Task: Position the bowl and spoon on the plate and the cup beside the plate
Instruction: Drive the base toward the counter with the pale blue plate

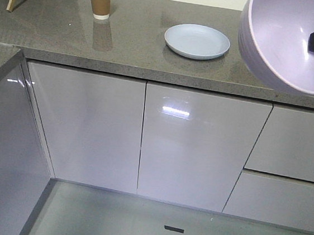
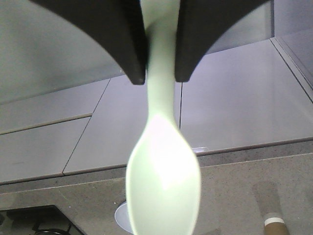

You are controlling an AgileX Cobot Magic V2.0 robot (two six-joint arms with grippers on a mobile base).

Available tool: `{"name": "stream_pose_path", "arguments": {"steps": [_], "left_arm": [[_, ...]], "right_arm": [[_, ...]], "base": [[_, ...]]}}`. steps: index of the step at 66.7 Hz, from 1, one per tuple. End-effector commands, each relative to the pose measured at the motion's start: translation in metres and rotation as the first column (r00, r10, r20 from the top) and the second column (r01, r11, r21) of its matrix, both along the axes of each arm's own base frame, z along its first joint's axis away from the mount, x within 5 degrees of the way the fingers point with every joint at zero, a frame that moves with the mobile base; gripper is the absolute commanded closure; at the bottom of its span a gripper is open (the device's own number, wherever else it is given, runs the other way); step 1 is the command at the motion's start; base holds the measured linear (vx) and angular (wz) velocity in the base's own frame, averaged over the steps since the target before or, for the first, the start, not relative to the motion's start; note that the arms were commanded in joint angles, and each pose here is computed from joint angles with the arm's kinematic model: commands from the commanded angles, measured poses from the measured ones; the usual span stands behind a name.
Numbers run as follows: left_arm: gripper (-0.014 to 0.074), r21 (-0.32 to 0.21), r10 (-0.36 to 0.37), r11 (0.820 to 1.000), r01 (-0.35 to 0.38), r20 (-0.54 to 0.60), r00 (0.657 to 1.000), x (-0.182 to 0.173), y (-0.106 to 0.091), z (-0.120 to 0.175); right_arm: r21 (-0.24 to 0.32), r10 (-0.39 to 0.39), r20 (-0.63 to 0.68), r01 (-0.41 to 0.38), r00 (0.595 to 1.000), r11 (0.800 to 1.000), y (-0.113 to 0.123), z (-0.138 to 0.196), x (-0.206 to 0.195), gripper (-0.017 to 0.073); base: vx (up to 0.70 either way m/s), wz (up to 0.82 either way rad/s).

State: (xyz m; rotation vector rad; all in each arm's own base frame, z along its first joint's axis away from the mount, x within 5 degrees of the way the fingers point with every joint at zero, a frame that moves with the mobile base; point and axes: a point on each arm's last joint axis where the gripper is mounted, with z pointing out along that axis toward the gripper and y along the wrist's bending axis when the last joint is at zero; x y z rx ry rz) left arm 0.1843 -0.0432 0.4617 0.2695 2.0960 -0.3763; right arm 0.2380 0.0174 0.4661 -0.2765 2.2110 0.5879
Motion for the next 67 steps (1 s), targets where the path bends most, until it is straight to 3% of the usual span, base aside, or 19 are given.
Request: {"name": "stream_pose_path", "arguments": {"steps": [1, 67], "left_arm": [[0.0601, -0.041, 0.011, 0.999, -0.007, 0.093, 0.996, -0.0046, -0.0003, 0.0153], [0.0601, -0.041, 0.011, 0.999, -0.007, 0.093, 0.996, -0.0046, -0.0003, 0.0153]], "right_arm": [[0.038, -0.009, 0.097, 0.005, 0.995, 0.999, 0.0031, 0.0178, -0.0078, 0.0566], [0.038, -0.009, 0.097, 0.005, 0.995, 0.999, 0.0031, 0.0178, -0.0078, 0.0566]], "base": [[0.01, 0.01], [0.02, -0.03]]}}
